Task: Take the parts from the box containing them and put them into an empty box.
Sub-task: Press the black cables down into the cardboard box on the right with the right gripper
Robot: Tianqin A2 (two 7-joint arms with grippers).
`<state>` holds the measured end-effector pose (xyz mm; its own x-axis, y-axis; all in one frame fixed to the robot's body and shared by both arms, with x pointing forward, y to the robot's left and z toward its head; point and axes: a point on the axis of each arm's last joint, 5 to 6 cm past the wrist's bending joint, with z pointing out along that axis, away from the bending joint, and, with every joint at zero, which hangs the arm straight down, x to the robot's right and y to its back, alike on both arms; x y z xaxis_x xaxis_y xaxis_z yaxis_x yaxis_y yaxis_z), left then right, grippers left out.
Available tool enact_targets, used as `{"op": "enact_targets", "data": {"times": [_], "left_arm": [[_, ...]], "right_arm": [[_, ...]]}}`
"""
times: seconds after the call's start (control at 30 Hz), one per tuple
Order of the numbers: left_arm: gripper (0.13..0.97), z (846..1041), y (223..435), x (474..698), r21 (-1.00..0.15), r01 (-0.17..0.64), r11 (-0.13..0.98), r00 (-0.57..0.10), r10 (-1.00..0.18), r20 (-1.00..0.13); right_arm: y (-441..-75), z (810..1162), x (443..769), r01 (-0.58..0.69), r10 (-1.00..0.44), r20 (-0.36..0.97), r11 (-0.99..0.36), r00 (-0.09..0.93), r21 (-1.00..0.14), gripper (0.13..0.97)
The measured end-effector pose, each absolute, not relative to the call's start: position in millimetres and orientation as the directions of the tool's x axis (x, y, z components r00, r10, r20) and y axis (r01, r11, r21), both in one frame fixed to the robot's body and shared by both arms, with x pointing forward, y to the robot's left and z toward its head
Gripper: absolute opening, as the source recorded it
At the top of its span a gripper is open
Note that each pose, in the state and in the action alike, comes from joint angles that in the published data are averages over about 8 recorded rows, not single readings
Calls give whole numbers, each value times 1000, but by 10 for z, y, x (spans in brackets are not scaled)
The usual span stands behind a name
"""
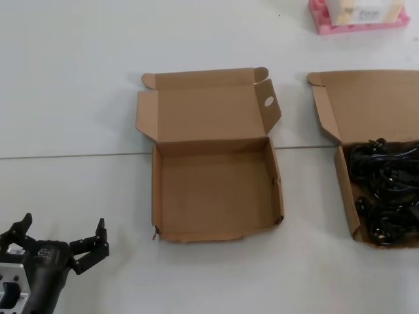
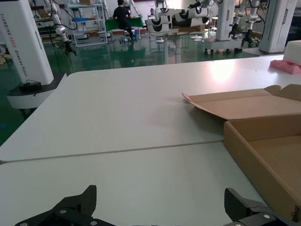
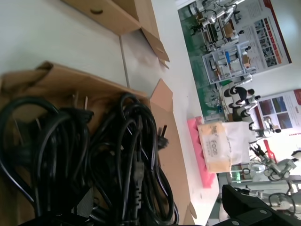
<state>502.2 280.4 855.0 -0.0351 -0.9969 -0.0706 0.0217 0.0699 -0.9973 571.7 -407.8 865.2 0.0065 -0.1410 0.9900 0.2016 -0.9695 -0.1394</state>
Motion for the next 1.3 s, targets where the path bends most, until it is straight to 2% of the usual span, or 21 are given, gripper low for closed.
{"op": "enact_targets", "data": {"times": [0.77,1.07,1.3], "left_arm": [[966,8550,2804,5022,-997,22,70,-35,-997,-71],[966,8550,2804,5022,-997,22,70,-35,-997,-71],[966,8550,2804,5022,-997,22,70,-35,-997,-71]], "right_arm": [[-4103,8549,6182,195,-96,995,-977,-35,-87,962],[-4088,8597,6164,216,-106,993,-972,-48,-93,957],[-4089,8581,6083,221,-127,991,-968,-38,-115,895]]}}
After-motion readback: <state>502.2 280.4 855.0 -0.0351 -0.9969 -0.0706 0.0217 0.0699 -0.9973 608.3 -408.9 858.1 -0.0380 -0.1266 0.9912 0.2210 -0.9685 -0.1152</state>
